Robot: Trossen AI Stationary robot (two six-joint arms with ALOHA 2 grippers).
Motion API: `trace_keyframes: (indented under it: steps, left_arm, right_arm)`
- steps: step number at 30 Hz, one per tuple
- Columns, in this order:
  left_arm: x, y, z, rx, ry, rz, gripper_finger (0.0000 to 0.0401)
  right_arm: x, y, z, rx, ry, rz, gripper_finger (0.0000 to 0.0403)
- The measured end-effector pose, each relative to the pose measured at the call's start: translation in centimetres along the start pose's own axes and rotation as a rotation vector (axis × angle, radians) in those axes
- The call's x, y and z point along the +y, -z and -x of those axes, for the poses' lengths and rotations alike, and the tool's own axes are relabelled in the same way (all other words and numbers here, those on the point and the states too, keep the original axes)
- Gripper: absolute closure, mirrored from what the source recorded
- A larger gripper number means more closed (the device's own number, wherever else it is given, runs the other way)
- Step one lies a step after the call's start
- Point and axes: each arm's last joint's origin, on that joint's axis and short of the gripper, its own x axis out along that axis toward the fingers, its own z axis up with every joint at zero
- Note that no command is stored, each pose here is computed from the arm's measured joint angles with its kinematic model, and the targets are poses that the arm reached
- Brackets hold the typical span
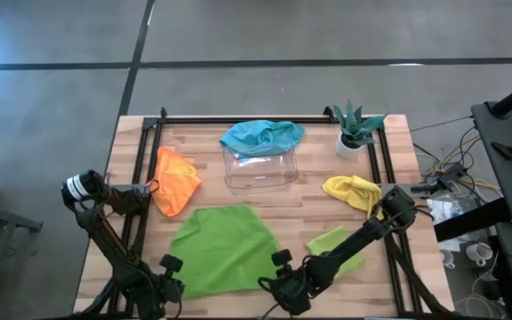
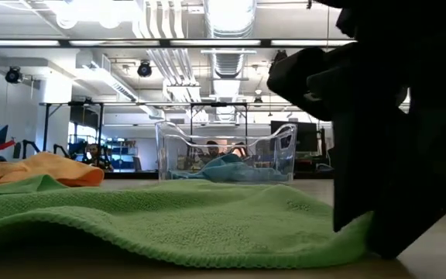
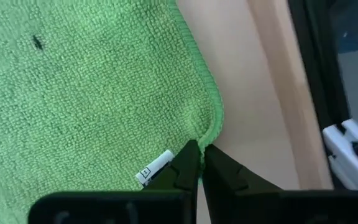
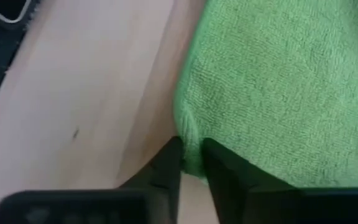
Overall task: Fold microfiber towels
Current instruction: Fold the green microfiber cloth
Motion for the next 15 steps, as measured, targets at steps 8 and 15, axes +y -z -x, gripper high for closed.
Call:
trace_keyframes:
  steps: [8, 15]
  left_arm:
    - [-0.4, -1.2, 2.2, -0.154, -0.009, 0.014, 0.0401]
    - [0.1, -2.4, 7.8, -0.449, -0.058, 0.023, 0.0401]
  right_arm:
    - [-0.4, -1.3, 2.5, -0.006, 0.009, -0.011, 0.0393]
    - [-1.9, -2.1, 8.8, -0.042, 0.17, 0.016, 0.0394]
